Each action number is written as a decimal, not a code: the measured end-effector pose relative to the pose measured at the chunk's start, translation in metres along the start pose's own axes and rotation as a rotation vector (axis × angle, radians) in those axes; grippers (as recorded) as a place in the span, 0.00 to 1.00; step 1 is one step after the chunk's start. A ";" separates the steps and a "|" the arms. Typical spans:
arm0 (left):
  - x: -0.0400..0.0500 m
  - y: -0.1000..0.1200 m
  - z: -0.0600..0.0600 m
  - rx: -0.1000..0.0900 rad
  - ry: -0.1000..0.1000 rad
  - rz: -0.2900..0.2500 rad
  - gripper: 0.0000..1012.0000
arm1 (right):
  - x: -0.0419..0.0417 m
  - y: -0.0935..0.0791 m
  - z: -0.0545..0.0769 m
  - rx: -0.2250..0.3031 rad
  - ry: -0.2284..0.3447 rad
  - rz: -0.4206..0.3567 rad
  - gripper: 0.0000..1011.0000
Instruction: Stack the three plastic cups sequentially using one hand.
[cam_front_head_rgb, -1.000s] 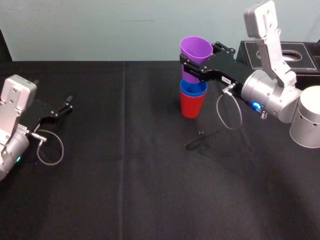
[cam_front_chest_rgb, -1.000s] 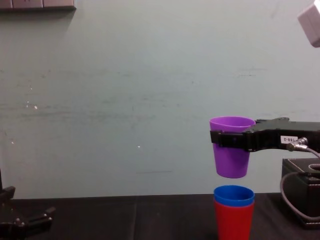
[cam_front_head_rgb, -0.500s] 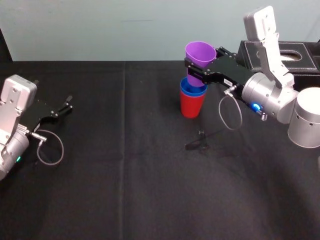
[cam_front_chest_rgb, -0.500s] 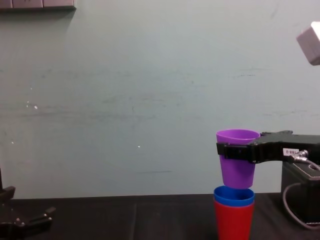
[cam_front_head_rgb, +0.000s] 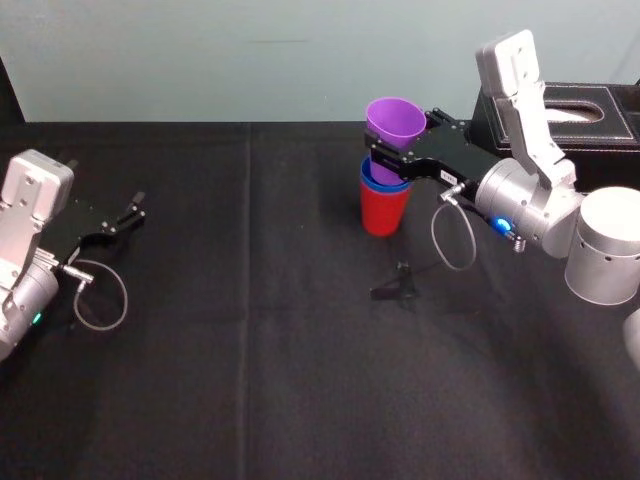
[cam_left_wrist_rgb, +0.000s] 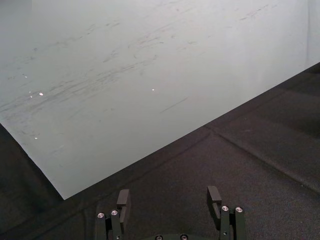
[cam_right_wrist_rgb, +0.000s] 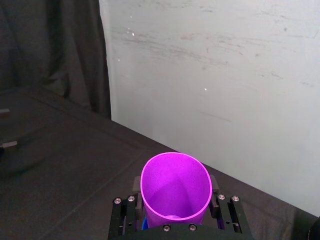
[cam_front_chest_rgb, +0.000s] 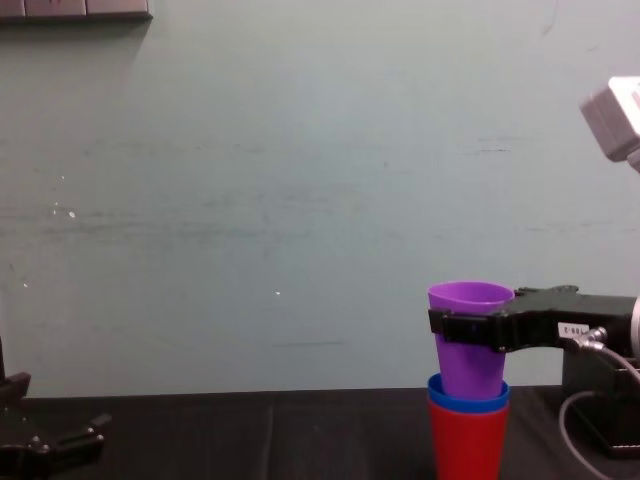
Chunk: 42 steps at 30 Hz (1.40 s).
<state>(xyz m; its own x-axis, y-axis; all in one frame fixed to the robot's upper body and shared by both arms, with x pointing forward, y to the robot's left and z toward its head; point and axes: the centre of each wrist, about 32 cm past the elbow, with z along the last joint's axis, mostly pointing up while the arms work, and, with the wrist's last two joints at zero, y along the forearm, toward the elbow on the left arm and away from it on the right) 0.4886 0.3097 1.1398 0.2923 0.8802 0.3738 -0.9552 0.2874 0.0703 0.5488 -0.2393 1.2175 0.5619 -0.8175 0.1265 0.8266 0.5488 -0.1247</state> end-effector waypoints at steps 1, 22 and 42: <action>0.0000 0.000 0.000 0.000 0.000 0.000 0.99 | 0.0000 0.000 -0.001 -0.001 0.000 -0.001 0.72; 0.0000 0.000 0.000 0.000 0.000 0.000 0.99 | -0.0005 0.009 -0.020 -0.011 0.013 -0.015 0.72; 0.0000 0.000 0.000 0.000 0.000 0.000 0.99 | -0.0037 0.011 -0.038 -0.002 0.020 0.001 0.72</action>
<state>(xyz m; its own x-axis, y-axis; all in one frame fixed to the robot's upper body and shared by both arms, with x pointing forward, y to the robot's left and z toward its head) 0.4886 0.3097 1.1398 0.2923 0.8802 0.3738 -0.9552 0.2874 0.0703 0.5545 -0.2368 1.1787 0.5618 -0.8204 0.1065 0.8260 0.5492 -0.1271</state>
